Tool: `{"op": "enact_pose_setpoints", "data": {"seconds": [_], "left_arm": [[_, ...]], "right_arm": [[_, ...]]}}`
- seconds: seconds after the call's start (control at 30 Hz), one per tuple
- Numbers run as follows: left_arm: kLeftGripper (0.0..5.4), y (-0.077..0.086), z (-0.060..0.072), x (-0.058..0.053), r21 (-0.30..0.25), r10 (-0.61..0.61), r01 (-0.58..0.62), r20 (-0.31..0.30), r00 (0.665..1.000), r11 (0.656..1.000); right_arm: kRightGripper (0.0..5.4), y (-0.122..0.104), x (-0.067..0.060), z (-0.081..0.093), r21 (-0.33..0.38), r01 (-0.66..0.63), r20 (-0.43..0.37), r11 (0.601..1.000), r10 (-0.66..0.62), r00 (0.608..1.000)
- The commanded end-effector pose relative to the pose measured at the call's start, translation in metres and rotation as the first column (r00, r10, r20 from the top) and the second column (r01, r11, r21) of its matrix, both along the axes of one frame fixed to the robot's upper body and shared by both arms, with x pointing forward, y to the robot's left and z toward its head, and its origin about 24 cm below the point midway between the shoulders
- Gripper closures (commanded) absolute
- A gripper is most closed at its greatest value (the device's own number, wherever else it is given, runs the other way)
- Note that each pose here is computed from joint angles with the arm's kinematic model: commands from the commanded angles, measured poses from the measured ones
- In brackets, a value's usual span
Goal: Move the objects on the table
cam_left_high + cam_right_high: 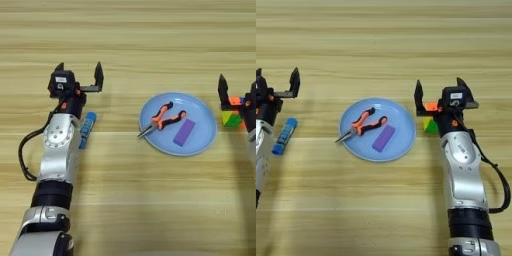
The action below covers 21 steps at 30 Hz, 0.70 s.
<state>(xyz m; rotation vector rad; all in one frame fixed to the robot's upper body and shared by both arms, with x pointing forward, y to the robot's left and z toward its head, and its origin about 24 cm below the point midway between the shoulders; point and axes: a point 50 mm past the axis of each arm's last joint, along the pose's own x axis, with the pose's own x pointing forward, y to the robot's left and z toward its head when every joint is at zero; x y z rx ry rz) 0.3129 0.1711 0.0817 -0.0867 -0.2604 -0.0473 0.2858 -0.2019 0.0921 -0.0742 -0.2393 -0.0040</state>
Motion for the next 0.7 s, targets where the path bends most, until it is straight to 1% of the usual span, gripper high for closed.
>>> {"op": "enact_pose_setpoints", "data": {"seconds": [0.03, 0.7], "left_arm": [[0.00, -0.0014, 0.0003, -0.0003, 0.008, -0.004, 0.004, -0.003, 1.000, 1.000], [0.00, -0.0019, 0.0005, 0.0004, 0.007, -0.007, 0.007, -0.003, 1.000, 1.000]], "right_arm": [[0.02, -0.0023, -0.0006, 0.0036, -0.006, 0.002, 0.019, 1.000, -0.002, 1.000], [0.02, -0.0028, 0.0004, 0.0037, -0.005, 0.004, 0.020, 1.000, -0.004, 1.000]]}}
